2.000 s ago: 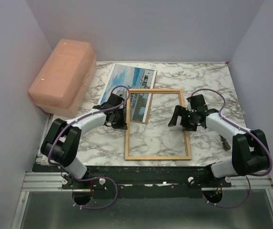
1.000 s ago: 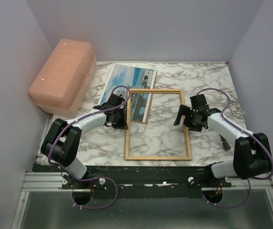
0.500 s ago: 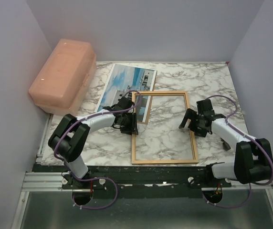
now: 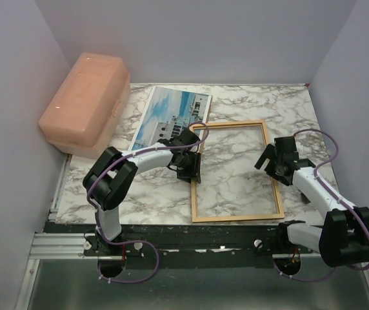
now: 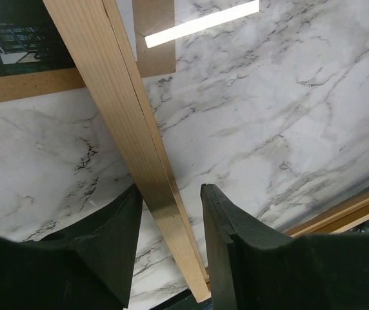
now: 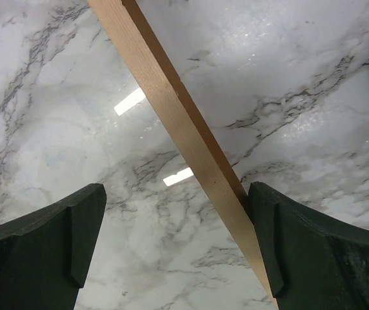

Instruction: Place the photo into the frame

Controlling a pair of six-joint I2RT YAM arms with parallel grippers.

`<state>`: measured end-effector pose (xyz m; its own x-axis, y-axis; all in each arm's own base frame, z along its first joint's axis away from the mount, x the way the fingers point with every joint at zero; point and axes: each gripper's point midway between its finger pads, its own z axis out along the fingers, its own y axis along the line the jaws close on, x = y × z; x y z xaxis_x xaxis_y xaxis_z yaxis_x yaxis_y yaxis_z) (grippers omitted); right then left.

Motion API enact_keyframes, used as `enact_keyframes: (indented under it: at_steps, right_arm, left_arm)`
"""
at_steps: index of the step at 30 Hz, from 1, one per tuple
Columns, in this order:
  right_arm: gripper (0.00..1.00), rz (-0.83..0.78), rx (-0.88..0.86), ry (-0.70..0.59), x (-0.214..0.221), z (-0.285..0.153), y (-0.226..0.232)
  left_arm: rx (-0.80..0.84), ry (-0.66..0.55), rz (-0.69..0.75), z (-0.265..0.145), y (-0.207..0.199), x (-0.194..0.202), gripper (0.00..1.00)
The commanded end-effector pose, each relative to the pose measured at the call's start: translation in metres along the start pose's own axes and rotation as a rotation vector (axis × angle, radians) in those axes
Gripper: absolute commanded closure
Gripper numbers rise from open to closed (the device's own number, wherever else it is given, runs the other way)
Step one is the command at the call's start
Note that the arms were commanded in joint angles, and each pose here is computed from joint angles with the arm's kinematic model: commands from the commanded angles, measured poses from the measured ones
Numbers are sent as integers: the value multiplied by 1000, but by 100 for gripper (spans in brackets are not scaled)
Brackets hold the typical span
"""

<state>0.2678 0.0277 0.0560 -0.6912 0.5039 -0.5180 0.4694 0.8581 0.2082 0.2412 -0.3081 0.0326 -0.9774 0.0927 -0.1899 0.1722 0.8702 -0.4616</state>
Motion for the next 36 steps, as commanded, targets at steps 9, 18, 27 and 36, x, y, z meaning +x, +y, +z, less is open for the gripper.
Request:
enact_keyframes:
  at_steps: [9,18,27,36]
  right_arm:
    - [0,119,-9,72,15,8,2]
    - [0,149,46,-75,-32,-14,-5]
    - [0,169,1,-201,-62,-48,-2]
    - [0,60,-234,-120,-57,-57,43]
  left_arm:
    - [-67,-39,5,4,-21,-17,57]
    - [-35,-48,28,2,-33,-26,57]
    - [-13,-38,72,8,-59,-36,57]
    - [45,-43,114,11,-83,-42,56]
